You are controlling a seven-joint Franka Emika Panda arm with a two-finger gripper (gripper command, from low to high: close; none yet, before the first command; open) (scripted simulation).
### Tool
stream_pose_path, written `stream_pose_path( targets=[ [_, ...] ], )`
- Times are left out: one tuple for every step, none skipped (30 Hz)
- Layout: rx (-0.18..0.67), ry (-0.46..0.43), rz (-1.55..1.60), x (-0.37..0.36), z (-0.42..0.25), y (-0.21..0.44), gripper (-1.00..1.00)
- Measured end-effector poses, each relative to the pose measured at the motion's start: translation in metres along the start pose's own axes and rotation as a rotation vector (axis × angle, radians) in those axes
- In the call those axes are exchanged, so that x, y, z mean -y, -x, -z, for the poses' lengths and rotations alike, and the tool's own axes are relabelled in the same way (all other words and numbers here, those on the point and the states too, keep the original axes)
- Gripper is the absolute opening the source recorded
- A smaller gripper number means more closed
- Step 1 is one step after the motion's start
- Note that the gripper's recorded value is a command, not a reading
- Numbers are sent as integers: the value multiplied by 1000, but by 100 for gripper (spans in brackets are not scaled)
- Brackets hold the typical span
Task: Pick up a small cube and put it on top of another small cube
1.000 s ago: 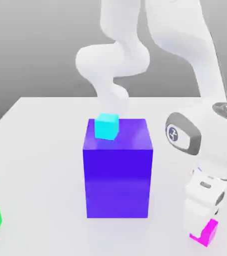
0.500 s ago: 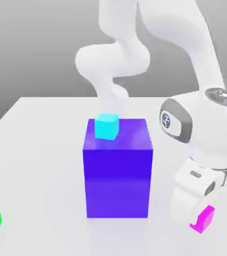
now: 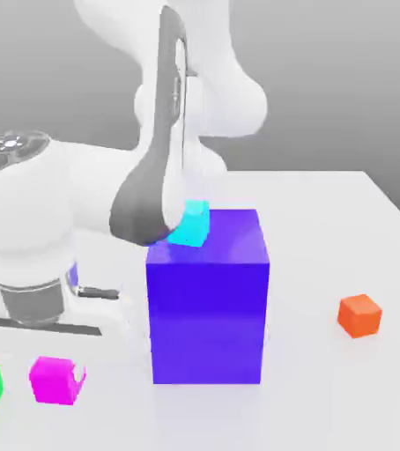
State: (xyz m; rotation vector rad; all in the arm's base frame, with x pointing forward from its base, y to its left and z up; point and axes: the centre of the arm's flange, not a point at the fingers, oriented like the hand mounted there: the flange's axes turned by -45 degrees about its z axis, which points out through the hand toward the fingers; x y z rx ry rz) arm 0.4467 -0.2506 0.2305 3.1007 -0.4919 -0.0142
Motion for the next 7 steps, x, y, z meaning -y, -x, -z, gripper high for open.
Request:
stream_pose_path(
  targets=[
    [-3, -3, -63, -27, -5, 2, -100],
    [-6, -5, -121, -52, -17, 4, -100],
    [-8, -5, -151, -65, -31, 6, -100],
    [-8, -5, -166, -72, -44, 7, 100],
    [-8, -5, -166, -72, -44, 7, 100],
    [-8, -5, -166, -72, -44, 7, 100],
    [-8, -5, -166, -72, -44, 7, 100]
  ],
)
